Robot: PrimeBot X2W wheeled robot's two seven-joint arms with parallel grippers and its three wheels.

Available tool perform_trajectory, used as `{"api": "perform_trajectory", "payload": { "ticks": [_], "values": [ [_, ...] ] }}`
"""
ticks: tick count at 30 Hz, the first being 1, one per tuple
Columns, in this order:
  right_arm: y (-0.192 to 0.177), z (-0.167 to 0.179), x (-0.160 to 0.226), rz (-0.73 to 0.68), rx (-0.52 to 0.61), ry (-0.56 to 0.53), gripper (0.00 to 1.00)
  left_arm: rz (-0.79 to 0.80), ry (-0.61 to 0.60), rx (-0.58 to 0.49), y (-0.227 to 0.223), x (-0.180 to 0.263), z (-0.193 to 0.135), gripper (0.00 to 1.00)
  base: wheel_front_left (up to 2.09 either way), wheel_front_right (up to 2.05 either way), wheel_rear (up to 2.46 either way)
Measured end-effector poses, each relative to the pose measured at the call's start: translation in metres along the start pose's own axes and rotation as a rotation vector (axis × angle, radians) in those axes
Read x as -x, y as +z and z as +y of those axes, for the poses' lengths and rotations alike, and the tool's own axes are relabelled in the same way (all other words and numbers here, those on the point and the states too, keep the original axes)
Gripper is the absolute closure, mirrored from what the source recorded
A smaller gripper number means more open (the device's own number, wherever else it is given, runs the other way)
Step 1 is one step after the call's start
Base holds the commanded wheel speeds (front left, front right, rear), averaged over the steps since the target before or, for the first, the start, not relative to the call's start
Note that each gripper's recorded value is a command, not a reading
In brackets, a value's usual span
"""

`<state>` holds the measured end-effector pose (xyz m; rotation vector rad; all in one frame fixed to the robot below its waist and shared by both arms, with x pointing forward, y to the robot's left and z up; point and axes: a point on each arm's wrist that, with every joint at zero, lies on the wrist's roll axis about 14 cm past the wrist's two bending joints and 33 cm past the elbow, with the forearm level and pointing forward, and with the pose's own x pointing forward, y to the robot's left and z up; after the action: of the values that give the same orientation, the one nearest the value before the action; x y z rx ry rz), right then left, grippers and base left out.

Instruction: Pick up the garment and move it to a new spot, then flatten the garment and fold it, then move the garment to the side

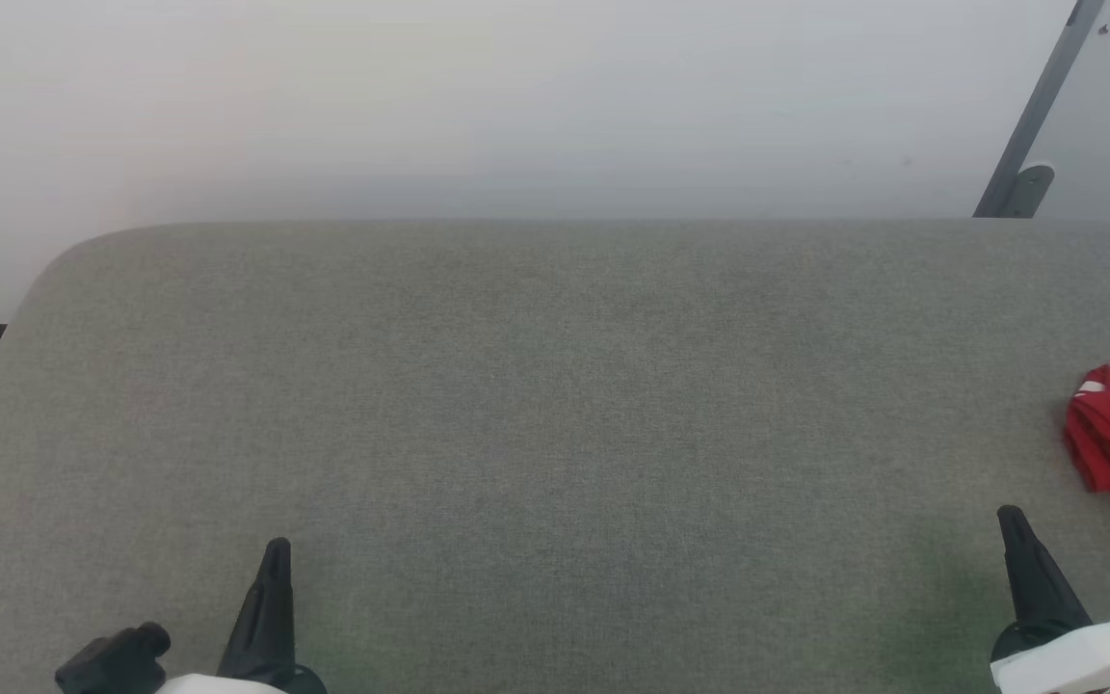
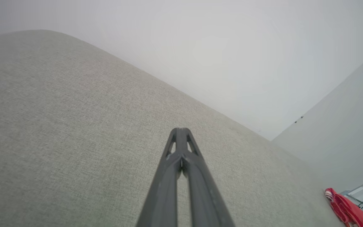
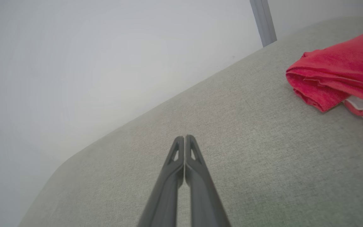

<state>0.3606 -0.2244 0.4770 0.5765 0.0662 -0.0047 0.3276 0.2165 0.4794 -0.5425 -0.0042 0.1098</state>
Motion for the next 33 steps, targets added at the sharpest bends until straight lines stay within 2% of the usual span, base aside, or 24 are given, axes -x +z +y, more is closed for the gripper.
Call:
{"api": "perform_trajectory", "payload": {
  "ticks": [13,33],
  "values": [
    [-0.001,0.004,-0.005,-0.002,-0.195,-0.024,1.00,0.013,0.015,0.205,0.000,-0.011,-0.001,1.00,0.00,0.00,0.00],
    [0.000,0.010,-0.011,-0.011,-0.414,-0.030,1.00,0.035,0.016,0.432,0.000,-0.022,-0.005,1.00,0.00,0.00,0.00]
  ]
}}
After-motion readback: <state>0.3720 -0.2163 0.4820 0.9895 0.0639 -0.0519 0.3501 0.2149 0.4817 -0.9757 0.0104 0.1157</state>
